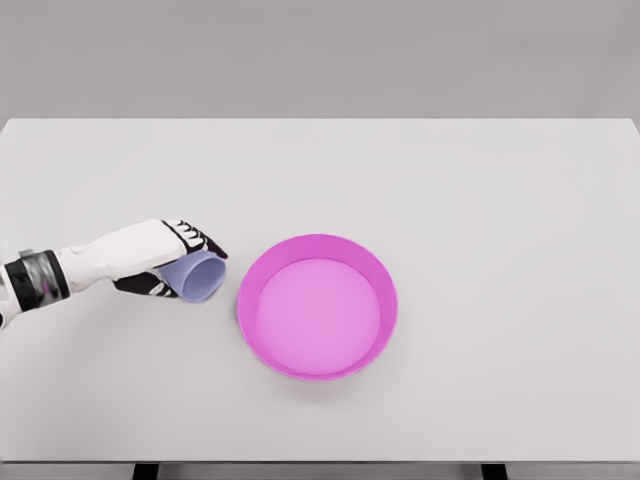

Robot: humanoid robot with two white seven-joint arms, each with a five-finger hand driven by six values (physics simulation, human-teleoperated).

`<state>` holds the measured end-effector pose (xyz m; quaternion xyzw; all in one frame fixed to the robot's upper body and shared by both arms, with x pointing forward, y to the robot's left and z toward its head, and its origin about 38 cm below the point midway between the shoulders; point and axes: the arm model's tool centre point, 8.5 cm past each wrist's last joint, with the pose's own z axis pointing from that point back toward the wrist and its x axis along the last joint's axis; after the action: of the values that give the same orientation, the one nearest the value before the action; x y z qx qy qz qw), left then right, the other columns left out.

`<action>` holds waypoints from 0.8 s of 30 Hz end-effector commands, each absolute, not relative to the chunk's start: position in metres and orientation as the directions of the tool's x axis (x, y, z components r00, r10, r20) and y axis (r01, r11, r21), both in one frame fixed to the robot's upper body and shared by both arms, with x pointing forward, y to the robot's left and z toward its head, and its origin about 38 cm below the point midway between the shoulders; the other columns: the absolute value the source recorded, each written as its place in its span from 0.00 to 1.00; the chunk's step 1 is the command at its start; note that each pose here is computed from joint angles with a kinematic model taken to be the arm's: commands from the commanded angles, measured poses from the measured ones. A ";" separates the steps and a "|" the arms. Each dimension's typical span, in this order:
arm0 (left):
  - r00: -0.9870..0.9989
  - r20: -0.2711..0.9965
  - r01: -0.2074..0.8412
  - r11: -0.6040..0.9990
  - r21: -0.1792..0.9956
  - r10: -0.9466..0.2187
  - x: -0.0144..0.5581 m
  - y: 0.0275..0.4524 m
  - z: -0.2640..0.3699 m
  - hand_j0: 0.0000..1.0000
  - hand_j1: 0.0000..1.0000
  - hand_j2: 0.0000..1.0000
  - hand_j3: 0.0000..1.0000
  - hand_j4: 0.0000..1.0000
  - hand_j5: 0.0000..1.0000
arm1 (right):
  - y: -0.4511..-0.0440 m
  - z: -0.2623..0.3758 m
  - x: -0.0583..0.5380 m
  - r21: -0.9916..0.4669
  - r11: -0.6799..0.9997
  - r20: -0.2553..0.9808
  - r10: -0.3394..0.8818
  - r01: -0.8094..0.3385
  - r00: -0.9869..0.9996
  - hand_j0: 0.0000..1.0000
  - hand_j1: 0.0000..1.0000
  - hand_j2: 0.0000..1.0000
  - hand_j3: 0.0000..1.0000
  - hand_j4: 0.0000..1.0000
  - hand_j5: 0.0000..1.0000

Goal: Flip the cup with left arm and place it on the plate

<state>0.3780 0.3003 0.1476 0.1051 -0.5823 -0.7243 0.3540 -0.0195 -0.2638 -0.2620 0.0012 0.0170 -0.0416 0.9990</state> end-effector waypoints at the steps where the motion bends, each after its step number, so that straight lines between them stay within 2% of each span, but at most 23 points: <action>1: -0.724 0.265 0.391 -0.062 0.918 -0.637 0.379 0.301 0.149 0.64 0.64 0.64 0.64 0.64 0.64 | -0.264 -0.262 -0.020 0.001 0.997 -0.034 -0.083 0.083 0.996 1.00 1.00 1.00 1.00 1.00 1.00; 7: -0.702 0.335 0.420 0.014 0.908 -0.628 0.380 0.300 0.152 0.64 0.64 0.64 0.64 0.64 0.64 | -0.264 -0.262 -0.020 0.001 0.997 -0.034 -0.083 0.083 0.996 1.00 1.00 1.00 1.00 1.00 1.00; 12: -0.664 0.448 0.462 0.142 0.875 -0.598 0.381 0.299 0.161 0.65 0.65 0.65 0.65 0.65 0.65 | -0.264 -0.262 -0.020 0.001 0.997 -0.034 -0.083 0.083 0.996 1.00 1.00 1.00 1.00 1.00 1.00; 20: -0.604 0.636 0.531 0.352 0.771 -0.480 0.381 0.290 0.178 0.65 0.65 0.65 0.65 0.65 0.65 | -0.264 -0.262 -0.020 0.001 0.997 -0.034 -0.083 0.083 0.996 1.00 1.00 1.00 1.00 1.00 1.00; 24: -0.573 0.689 0.552 0.411 0.725 -0.445 0.382 0.291 0.180 0.65 0.65 0.65 0.65 0.65 0.65 | -0.264 -0.262 -0.020 0.001 0.997 -0.034 -0.083 0.083 0.996 1.00 1.00 1.00 1.00 1.00 1.00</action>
<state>0.3812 0.2901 0.1771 -0.0261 -0.6945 -0.5595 0.4516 -0.0195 -0.2638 -0.2620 0.0012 0.0170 -0.0416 0.9990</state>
